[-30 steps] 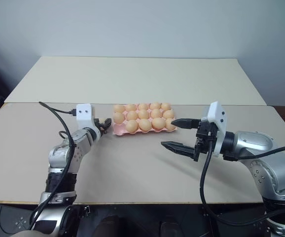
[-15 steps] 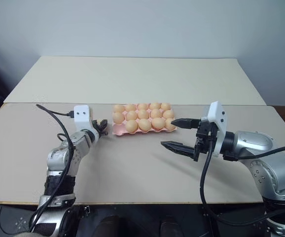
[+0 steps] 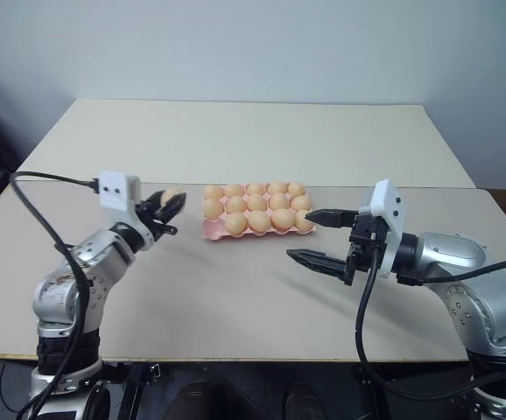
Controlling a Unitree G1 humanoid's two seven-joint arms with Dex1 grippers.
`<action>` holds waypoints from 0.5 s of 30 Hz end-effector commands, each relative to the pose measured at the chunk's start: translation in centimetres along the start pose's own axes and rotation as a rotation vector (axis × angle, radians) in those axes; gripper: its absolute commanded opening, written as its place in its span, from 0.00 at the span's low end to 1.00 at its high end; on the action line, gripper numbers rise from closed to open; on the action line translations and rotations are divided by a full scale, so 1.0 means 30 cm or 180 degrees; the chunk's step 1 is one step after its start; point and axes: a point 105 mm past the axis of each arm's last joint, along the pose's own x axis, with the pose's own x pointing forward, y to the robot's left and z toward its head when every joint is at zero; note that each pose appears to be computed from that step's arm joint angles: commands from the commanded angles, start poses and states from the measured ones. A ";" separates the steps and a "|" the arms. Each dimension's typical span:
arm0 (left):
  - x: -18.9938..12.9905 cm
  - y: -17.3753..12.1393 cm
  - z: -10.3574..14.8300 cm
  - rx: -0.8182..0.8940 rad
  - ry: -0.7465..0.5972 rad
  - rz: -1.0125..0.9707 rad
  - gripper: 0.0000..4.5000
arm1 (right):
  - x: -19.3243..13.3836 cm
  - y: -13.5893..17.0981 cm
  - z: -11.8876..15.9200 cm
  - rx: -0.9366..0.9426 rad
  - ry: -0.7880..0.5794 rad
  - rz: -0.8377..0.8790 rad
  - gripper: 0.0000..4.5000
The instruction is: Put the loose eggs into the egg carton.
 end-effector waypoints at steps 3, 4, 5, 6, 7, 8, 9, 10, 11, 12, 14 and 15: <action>0.045 -0.060 -0.019 0.0099 -0.0002 -0.0240 0.33 | -0.008 0.007 0.030 -0.0130 -0.0056 -0.0014 1.00; 0.050 -0.066 -0.025 0.0104 0.0016 -0.0274 0.33 | -0.010 0.007 0.030 -0.0129 -0.0053 -0.0025 1.00; 0.054 -0.070 -0.030 0.0130 0.0029 -0.0288 0.33 | -0.012 0.007 0.030 -0.0129 -0.0050 -0.0032 1.00; 0.058 -0.071 -0.037 0.0166 0.0058 -0.0287 0.33 | -0.012 0.007 0.031 -0.0129 -0.0049 -0.0038 1.00; 0.062 -0.069 -0.046 0.0211 0.0090 -0.0269 0.33 | -0.013 0.007 0.031 -0.0130 -0.0048 -0.0047 1.00; 0.066 -0.066 -0.052 0.0237 0.0112 -0.0242 0.33 | -0.014 0.007 0.031 -0.0130 -0.0047 -0.0055 1.00; 0.068 -0.063 -0.058 0.0244 0.0128 -0.0219 0.33 | -0.015 0.007 0.031 -0.0130 -0.0047 -0.0062 1.00; 0.071 -0.063 -0.063 0.0228 0.0136 -0.0210 0.33 | -0.015 0.007 0.030 -0.0128 -0.0049 -0.0069 1.00; 0.073 -0.066 -0.071 0.0209 0.0156 -0.0226 0.33 | -0.016 0.008 0.029 -0.0124 -0.0048 -0.0073 1.00; 0.076 -0.071 -0.080 0.0208 0.0179 -0.0249 0.33 | -0.016 0.009 0.027 -0.0122 -0.0046 -0.0074 1.00; 0.080 -0.075 -0.095 0.0212 0.0220 -0.0259 0.33 | -0.015 0.010 0.025 -0.0119 -0.0047 -0.0074 1.00; 0.081 -0.074 -0.099 0.0203 0.0234 -0.0237 0.33 | -0.015 0.010 0.026 -0.0118 -0.0050 -0.0078 1.00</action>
